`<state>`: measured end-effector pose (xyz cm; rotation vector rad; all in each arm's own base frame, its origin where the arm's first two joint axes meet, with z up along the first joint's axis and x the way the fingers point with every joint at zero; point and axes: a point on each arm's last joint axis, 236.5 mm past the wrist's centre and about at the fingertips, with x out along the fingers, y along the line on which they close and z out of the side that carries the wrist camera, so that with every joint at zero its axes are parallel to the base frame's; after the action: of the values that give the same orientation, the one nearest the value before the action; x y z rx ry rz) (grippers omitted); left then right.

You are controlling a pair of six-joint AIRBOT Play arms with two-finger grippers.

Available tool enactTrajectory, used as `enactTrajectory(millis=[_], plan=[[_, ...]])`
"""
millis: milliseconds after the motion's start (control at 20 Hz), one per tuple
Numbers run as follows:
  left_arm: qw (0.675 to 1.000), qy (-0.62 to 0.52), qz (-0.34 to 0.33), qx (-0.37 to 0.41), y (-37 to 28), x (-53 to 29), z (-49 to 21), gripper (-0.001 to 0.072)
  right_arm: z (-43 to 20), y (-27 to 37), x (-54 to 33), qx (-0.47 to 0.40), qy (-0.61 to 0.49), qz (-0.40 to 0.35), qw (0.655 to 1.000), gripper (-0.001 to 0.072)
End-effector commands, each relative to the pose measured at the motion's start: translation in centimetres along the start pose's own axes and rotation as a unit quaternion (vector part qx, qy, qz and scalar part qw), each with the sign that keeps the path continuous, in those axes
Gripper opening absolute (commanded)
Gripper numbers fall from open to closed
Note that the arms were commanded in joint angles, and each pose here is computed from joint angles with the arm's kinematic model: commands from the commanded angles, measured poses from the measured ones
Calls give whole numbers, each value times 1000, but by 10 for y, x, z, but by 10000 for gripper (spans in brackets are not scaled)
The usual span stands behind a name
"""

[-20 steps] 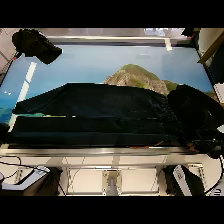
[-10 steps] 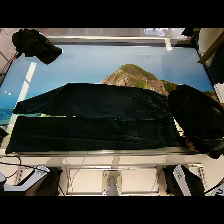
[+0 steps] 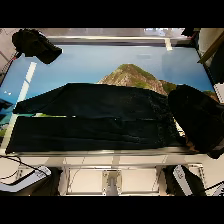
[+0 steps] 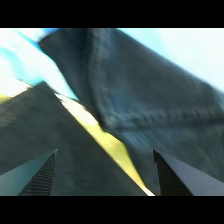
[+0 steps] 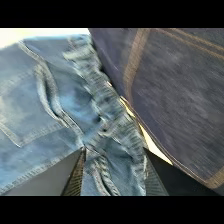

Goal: Fold the clothes and pants, and hang the long-sleeved shirts on hangers.

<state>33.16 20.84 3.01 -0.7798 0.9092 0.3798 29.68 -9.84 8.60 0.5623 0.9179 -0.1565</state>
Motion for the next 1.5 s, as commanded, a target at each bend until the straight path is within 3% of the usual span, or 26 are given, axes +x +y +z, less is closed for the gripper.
enactTrajectory(millis=[0,400,500,900,1050,1200,1250,1350,1400,1450], plan=[[996,77,-20,30,-30,40,-33,694,9,11,1,9,-13,26,1000,406],[991,113,12,-69,-9,86,-46,687,7,21,0,16,-7,45,999,405],[991,84,18,-103,-5,92,-33,609,5,26,0,19,-3,56,998,405],[982,85,26,-165,4,111,-36,609,3,31,-1,24,2,67,997,405],[981,67,9,-182,-3,113,-26,533,4,31,-1,24,0,67,997,405],[980,74,5,-184,-7,120,-31,529,4,31,-1,24,0,67,997,405],[980,77,4,-185,-9,122,-33,472,4,31,-1,23,0,67,997,405],[977,70,-9,-199,-14,123,-28,84,4,31,-1,24,0,67,998,405],[977,65,-15,-201,-17,123,-25,15,3,31,-1,23,0,66,998,405],[977,61,-19,-204,-18,123,-23,15,4,31,-1,23,0,66,998,405]])
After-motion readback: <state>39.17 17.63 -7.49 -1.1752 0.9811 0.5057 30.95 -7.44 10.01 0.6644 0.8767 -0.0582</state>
